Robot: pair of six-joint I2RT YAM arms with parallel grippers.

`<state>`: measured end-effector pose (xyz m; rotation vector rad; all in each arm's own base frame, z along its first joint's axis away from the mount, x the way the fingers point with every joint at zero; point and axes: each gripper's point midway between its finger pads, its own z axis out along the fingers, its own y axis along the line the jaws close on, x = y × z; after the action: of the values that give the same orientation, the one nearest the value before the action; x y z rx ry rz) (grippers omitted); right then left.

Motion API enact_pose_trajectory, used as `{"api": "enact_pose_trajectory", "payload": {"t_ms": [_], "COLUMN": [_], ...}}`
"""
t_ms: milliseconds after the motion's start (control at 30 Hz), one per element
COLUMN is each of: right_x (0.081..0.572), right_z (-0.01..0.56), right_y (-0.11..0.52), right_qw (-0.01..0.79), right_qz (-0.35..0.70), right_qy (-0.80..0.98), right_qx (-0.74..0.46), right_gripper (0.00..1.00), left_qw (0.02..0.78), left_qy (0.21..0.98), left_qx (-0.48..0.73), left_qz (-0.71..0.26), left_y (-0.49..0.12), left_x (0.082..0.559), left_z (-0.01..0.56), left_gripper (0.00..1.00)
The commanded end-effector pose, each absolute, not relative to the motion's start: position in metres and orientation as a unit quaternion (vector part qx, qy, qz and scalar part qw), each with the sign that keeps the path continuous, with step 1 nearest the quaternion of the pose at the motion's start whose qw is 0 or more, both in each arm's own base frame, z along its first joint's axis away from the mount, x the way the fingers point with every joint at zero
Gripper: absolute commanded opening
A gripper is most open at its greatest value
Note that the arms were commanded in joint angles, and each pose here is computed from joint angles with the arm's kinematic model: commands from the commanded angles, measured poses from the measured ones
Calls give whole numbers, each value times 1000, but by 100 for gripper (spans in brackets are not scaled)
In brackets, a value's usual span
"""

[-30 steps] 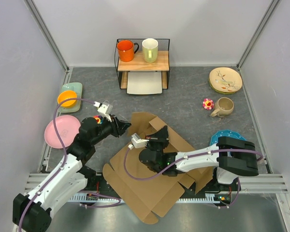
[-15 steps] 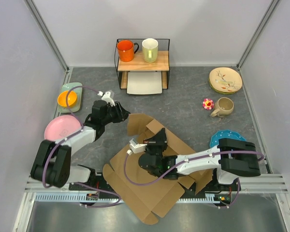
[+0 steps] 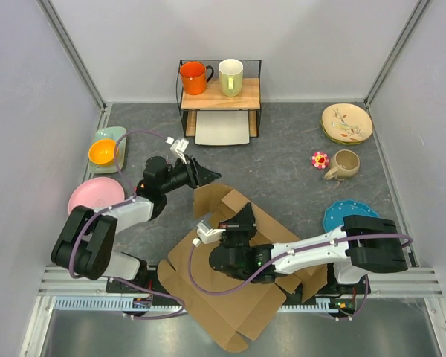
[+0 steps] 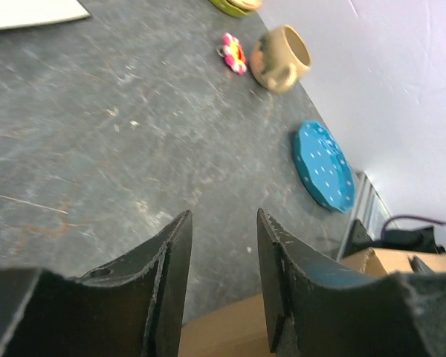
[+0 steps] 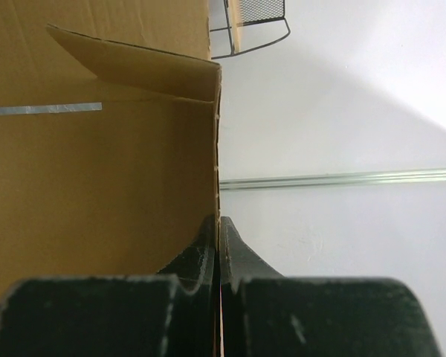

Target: Fold the paper box

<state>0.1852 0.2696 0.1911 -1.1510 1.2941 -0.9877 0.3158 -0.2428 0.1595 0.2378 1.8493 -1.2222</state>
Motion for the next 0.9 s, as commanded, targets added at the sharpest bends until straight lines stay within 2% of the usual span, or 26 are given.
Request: {"api": "enact_pose_trajectory", "payload": {"t_ms": [0, 333, 533, 800, 867], "right_x": [175, 166, 166, 164, 163], "right_z": [212, 208, 205, 202, 202], "right_y": [271, 274, 268, 264, 263], "right_qw": [576, 586, 588, 593, 595], "right_qz": [-391, -387, -387, -377, -371], "right_qy": [569, 572, 575, 578, 579], "right_qx": [-438, -424, -417, -416, -415], "right_gripper": [0, 0, 0, 0, 0], "left_qw": [441, 430, 429, 422, 445], "left_qy": [707, 725, 734, 745, 735], "left_qx": [144, 141, 96, 61, 42], "left_qz": [-534, -519, -517, -512, -511], "left_y": [-252, -246, -239, -237, -229], "left_x": [280, 248, 234, 211, 208], "left_z": [179, 169, 164, 149, 149], "left_gripper": [47, 46, 47, 54, 55]}}
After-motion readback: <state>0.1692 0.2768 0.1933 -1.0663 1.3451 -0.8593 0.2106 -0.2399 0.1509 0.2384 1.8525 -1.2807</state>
